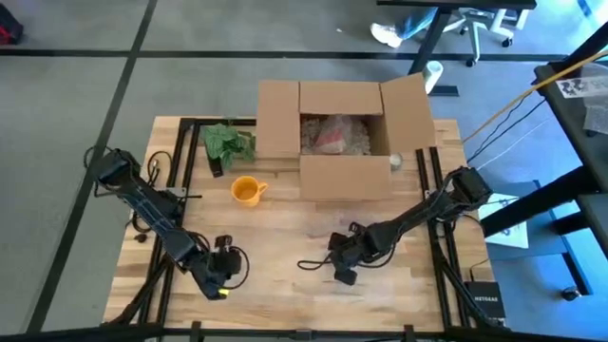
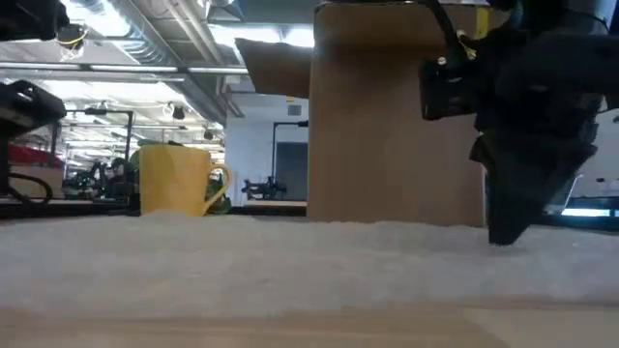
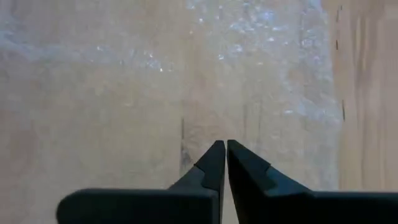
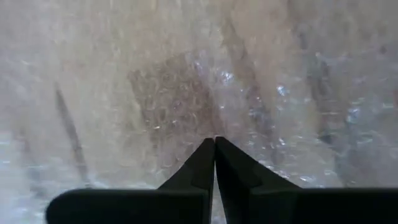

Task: Wrap mug
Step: Wrap the yellow mug with the bubble wrap

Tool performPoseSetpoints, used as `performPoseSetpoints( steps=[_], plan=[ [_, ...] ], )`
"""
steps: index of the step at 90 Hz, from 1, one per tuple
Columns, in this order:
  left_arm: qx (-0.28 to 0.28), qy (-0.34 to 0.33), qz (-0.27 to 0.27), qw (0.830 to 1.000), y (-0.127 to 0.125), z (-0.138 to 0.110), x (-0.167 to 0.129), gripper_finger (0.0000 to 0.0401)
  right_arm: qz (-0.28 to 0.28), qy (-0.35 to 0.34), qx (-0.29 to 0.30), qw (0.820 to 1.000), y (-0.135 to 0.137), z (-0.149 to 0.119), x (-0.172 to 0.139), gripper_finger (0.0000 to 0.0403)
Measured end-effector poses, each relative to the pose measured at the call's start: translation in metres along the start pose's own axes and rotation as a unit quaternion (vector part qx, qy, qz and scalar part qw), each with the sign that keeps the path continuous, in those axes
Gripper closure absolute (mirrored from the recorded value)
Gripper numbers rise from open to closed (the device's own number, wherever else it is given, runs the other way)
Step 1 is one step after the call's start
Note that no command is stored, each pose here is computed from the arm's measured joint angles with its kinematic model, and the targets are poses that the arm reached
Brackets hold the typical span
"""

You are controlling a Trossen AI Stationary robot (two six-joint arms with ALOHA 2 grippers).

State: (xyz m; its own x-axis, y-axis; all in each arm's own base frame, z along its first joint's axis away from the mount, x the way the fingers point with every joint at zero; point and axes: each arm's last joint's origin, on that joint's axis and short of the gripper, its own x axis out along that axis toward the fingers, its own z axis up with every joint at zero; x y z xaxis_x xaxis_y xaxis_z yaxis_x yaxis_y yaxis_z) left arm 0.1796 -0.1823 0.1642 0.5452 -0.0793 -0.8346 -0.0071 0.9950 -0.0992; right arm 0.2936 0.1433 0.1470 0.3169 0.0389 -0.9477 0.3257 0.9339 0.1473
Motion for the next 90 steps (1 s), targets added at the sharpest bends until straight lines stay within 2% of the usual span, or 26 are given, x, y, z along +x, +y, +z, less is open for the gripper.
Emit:
performPoseSetpoints(
  steps=[12,30,43,53,59,72,84,90],
  plan=[
    [0.021,-0.028,0.016,0.999,0.000,0.001,-0.008,0.0401,0.004,-0.018,0.002,1.000,0.000,0.002,-0.010,0.0403],
    [0.074,-0.051,0.114,0.989,0.021,0.005,-0.020,0.0401,0.038,-0.065,-0.021,0.997,0.007,0.010,-0.017,0.0396],
    [0.094,-0.049,0.178,0.978,0.047,0.015,-0.034,0.0398,0.095,-0.105,-0.036,0.989,0.017,0.019,-0.021,0.0359],
    [0.077,-0.049,0.201,0.975,0.070,0.029,-0.050,0.0383,0.125,-0.129,-0.034,0.983,0.022,0.024,-0.024,0.0315],
    [0.076,-0.048,0.207,0.974,0.083,0.035,-0.058,0.0370,0.132,-0.134,-0.034,0.982,0.023,0.025,-0.024,0.0286],
    [0.068,-0.053,0.185,0.979,0.106,0.046,-0.071,0.0337,0.130,-0.143,-0.037,0.981,0.023,0.026,-0.025,0.0239],
    [0.056,-0.018,0.149,0.987,0.127,0.050,-0.074,0.0308,0.121,-0.152,-0.045,0.980,0.023,0.026,-0.025,0.0222],
    [0.050,0.000,0.155,0.987,0.137,0.050,-0.073,0.0296,0.111,-0.161,-0.052,0.979,0.023,0.027,-0.025,0.0222]
  ],
)
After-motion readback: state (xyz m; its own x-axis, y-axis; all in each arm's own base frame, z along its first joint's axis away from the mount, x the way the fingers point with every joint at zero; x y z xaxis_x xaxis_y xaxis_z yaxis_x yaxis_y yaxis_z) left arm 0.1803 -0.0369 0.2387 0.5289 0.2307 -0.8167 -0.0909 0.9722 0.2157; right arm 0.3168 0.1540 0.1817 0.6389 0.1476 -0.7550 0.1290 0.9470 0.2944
